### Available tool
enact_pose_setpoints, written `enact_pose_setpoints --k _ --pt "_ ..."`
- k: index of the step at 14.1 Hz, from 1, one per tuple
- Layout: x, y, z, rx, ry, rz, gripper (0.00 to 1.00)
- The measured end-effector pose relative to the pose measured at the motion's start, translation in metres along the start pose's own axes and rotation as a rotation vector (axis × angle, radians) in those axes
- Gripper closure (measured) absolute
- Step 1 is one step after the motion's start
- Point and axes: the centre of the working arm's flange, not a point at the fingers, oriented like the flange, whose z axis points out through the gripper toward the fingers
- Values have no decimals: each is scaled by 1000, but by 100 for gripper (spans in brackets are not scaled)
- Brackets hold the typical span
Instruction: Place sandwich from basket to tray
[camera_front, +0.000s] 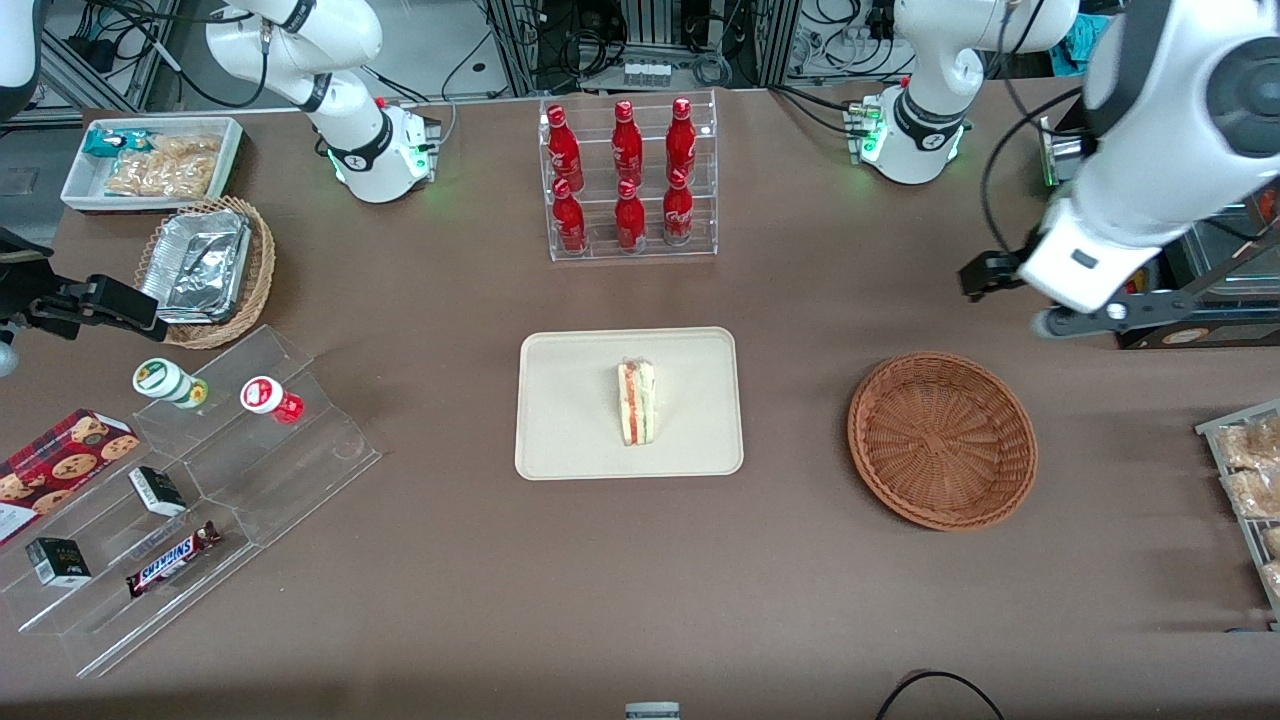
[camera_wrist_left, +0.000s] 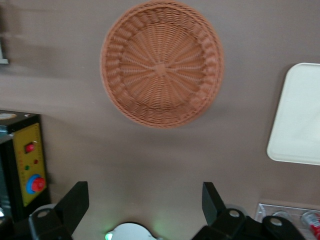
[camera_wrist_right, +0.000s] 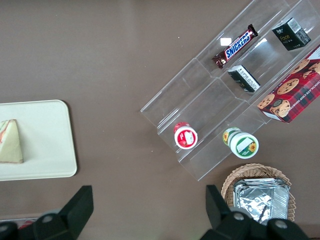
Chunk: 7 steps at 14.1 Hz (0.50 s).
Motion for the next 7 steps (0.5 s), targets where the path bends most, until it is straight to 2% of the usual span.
enact_pose_setpoints --k 2,7 --pt "5 -29 0 -8 -2 -3 0" --pt "9 -50 -3 -15 4 -6 0"
